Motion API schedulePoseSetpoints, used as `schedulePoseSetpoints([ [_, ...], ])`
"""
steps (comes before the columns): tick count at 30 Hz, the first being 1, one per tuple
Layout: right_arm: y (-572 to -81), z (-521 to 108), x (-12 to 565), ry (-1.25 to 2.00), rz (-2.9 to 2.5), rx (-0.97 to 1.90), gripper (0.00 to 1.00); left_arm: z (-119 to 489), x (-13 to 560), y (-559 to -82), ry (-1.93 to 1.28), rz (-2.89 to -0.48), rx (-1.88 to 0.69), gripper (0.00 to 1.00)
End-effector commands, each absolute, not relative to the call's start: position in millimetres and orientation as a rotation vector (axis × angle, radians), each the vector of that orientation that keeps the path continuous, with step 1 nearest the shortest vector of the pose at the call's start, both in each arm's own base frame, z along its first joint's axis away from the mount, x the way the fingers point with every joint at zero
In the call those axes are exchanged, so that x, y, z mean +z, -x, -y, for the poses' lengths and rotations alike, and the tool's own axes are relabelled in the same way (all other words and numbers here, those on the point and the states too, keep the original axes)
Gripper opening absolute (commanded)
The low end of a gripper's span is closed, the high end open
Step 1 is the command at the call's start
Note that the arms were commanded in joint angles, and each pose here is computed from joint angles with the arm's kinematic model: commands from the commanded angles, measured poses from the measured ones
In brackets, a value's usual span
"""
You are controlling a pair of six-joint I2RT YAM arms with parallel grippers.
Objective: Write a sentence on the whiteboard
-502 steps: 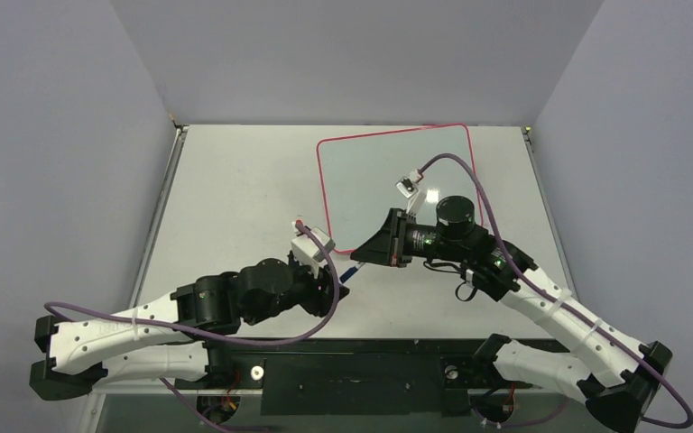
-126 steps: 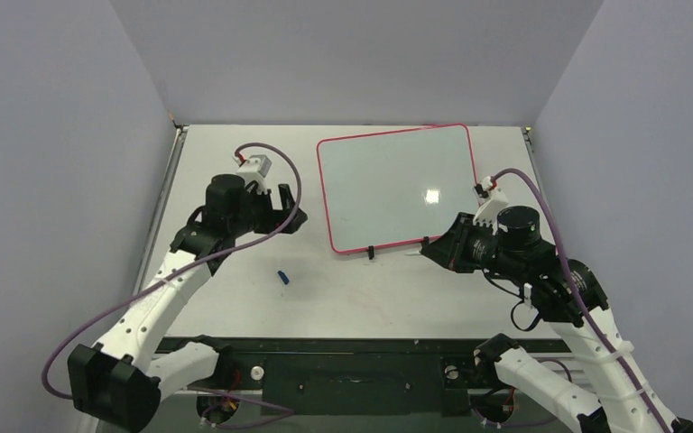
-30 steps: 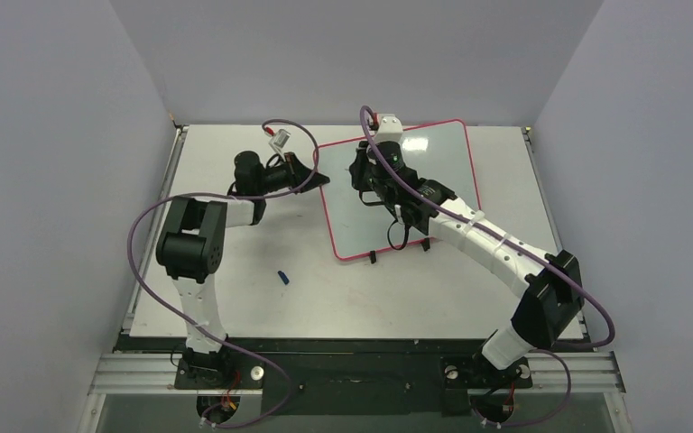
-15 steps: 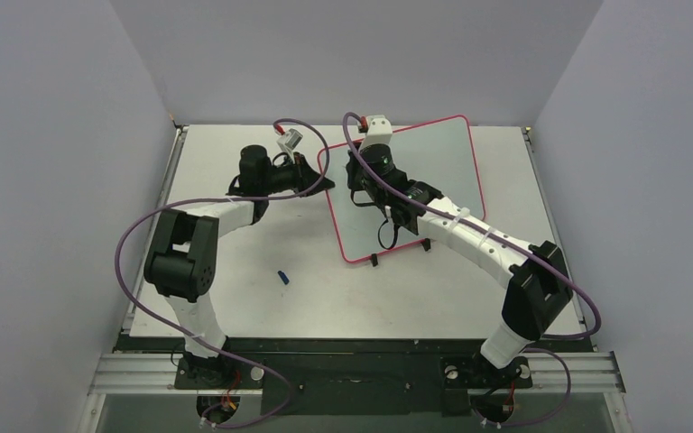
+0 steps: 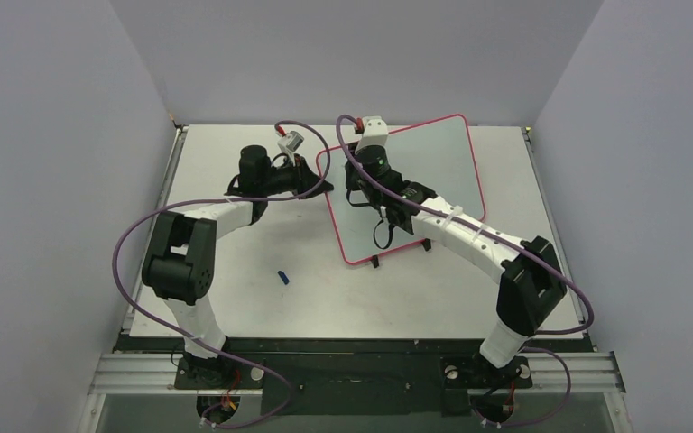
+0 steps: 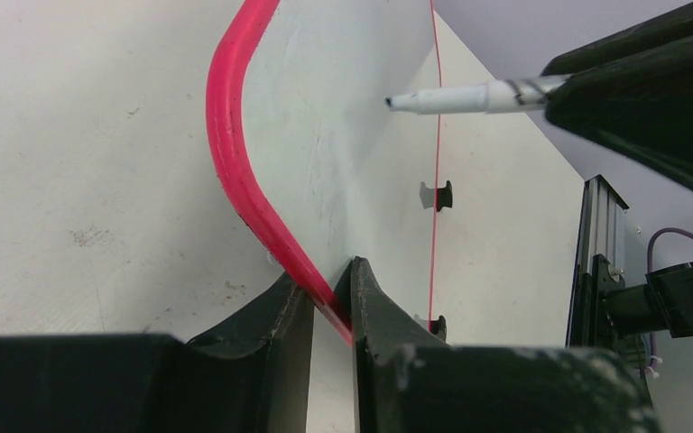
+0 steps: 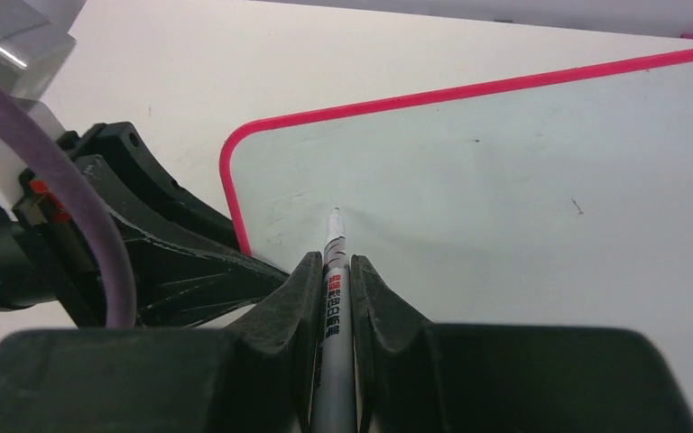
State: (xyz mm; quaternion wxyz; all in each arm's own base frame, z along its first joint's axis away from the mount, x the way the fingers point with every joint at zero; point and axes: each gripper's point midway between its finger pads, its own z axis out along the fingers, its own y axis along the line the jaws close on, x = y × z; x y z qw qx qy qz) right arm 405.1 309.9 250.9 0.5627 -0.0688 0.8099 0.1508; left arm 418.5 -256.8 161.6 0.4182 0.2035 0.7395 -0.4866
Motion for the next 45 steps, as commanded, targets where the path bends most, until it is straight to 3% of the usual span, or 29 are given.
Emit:
schedulePoseSetpoints([
  [1, -416.1, -318.4, 259.5, 0.147, -1.864, 0.350, 0.00, 255.8, 149.9, -413.7, -0.669, -1.812, -1.095, 0.00],
  [23, -406.0, -339.2, 228.3, 0.237, -1.933, 0.350, 0.00, 257.7, 153.2, -413.2, -0.686, -1.802, -1.090, 0.00],
  [45, -407.0, -295.1, 213.4, 0.182, -1.973, 0.227, 0.00, 257.1, 152.0, -412.4, -0.694, -1.805, -1.084, 0.00],
])
